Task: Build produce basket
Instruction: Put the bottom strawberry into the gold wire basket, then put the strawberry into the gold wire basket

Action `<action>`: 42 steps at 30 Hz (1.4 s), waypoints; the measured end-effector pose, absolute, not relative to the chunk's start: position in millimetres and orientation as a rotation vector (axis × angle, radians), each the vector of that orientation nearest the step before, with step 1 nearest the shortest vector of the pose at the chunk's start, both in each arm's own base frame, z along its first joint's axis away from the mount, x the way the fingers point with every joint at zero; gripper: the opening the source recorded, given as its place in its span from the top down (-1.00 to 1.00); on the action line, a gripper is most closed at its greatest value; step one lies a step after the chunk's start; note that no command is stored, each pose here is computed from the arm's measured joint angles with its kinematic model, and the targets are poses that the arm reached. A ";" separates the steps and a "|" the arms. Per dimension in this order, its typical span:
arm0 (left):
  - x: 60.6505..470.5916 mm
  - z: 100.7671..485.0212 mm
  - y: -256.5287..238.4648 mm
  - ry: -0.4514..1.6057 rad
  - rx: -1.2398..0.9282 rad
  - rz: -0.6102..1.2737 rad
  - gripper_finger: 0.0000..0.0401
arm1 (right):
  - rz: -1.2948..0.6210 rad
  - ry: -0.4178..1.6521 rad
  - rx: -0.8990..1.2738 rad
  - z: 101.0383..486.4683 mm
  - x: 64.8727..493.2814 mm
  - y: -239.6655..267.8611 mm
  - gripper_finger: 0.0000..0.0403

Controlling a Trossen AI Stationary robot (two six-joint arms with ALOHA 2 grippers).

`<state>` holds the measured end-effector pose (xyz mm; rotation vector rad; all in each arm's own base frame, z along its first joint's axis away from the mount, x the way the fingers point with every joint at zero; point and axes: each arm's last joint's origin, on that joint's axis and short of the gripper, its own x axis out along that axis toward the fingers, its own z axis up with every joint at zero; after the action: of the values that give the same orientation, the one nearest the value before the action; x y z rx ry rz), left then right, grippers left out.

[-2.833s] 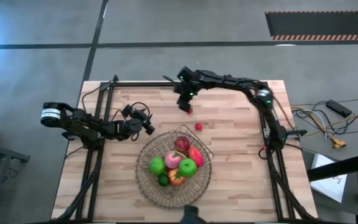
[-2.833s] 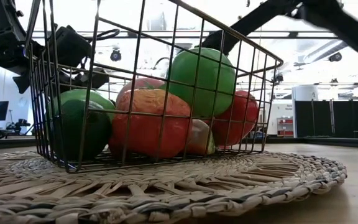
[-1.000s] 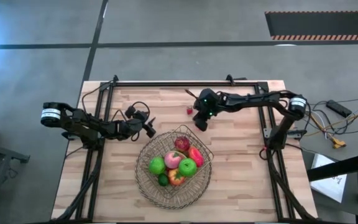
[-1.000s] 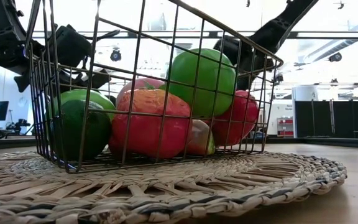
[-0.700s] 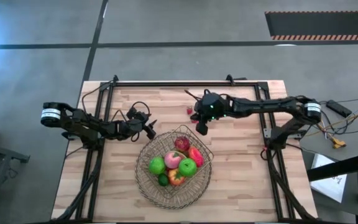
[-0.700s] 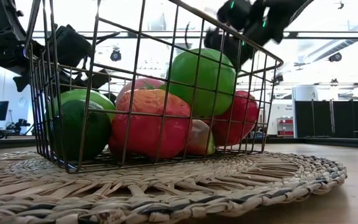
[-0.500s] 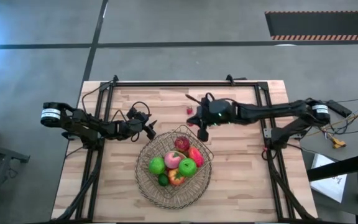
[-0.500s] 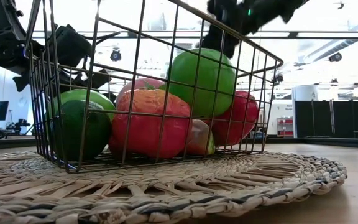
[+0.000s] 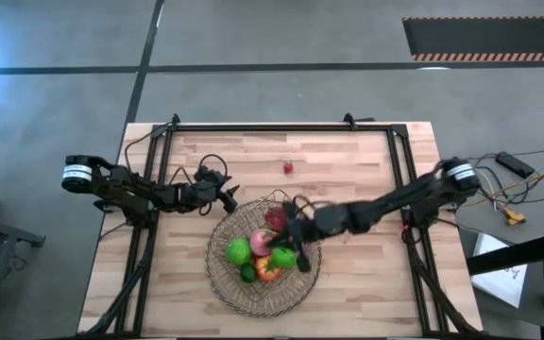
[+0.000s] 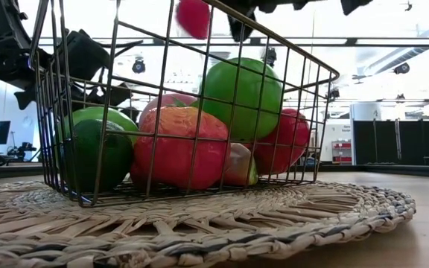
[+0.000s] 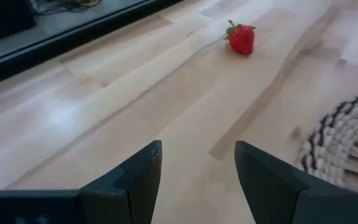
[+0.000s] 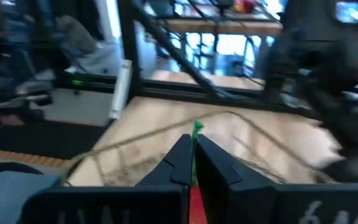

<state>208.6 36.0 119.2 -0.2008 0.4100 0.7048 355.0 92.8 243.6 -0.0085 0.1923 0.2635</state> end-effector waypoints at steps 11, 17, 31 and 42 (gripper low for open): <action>209.8 120.2 35.3 0.396 -0.230 0.699 0.07 | 0.441 0.165 0.045 182.3 407.5 122.7 0.96; 209.8 120.1 35.3 0.397 -0.230 0.699 0.07 | 0.434 0.255 0.002 169.9 426.2 127.9 0.96; 209.8 120.1 35.2 0.398 -0.229 0.697 0.07 | 0.283 0.391 -0.033 173.0 433.0 124.5 0.95; 209.8 120.1 35.2 0.397 -0.229 0.697 0.07 | 0.118 0.534 -0.127 190.0 437.9 119.6 0.68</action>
<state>209.8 35.2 120.1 -0.2287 0.3975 0.6975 437.9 119.6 190.0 -0.1270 0.5341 0.1177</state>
